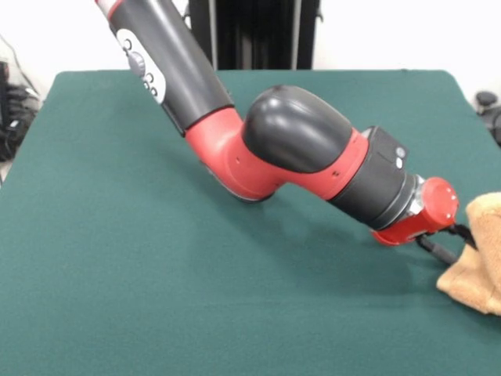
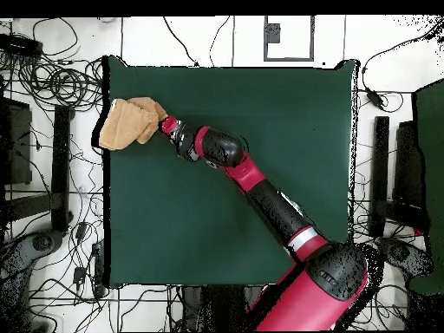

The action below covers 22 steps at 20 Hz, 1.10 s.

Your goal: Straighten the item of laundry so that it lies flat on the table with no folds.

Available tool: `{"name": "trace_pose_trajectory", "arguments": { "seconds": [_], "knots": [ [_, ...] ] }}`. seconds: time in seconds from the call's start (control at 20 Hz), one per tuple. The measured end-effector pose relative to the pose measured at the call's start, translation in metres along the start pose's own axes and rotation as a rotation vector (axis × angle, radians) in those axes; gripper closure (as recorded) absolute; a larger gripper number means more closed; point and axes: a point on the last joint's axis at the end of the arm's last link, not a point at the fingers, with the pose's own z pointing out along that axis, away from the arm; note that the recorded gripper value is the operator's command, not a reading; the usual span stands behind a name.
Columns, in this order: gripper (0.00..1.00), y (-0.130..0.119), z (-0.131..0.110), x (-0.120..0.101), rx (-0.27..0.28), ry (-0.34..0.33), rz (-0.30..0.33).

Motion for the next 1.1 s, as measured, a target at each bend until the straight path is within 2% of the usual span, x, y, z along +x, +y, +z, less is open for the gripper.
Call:
{"name": "trace_pose_trajectory", "arguments": {
  "seconds": [0.05, 0.6, 1.1],
  "knots": [
    [1.00, 0.001, 0.003, 0.009, -0.002, 0.018, -0.001],
    [1.00, 0.008, 0.007, 0.035, 0.007, 0.047, -0.028],
    [1.00, 0.010, 0.004, 0.034, 0.015, 0.029, -0.039]
  ]
}}
